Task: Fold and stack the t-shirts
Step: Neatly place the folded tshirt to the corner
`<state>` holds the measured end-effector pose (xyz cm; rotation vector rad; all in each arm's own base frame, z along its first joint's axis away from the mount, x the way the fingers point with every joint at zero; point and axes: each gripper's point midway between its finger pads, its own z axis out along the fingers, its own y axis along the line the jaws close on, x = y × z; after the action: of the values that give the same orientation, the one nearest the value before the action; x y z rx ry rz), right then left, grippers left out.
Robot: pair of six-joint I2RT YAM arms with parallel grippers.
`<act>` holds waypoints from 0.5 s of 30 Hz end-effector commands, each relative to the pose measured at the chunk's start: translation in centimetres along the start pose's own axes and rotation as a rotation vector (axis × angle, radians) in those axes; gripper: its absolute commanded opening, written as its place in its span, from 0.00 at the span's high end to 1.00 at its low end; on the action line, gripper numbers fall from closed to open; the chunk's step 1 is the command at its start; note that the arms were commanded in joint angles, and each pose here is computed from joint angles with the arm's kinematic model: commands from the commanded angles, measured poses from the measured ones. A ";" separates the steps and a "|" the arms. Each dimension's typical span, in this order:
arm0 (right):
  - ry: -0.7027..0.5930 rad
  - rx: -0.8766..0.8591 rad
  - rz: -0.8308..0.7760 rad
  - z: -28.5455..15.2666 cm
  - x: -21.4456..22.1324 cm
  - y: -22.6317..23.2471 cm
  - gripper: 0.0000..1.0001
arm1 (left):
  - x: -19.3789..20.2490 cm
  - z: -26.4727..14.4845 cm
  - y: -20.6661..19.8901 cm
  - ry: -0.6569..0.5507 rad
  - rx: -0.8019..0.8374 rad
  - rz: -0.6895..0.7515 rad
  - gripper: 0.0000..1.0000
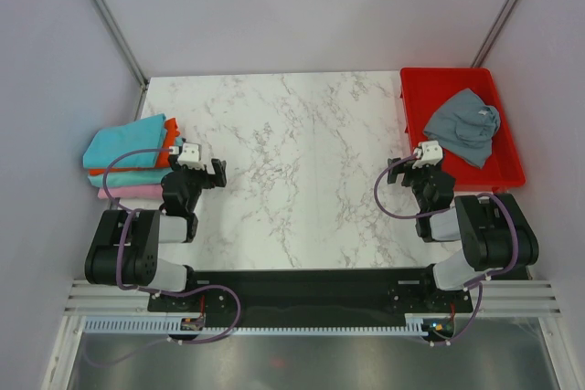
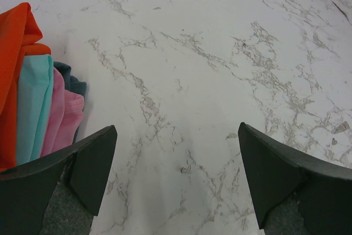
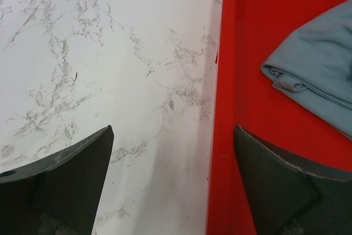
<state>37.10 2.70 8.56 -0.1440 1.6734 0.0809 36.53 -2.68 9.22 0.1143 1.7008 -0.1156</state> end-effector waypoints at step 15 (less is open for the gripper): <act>-0.044 -0.027 0.009 0.0 -1.1 0.5 0.02 | -1.2 0.3 0.4 -0.040 -0.019 -0.006 0.01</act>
<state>37.10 2.70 8.56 -0.1440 1.6734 0.0809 36.53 -2.68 9.22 0.1143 1.7008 -0.1156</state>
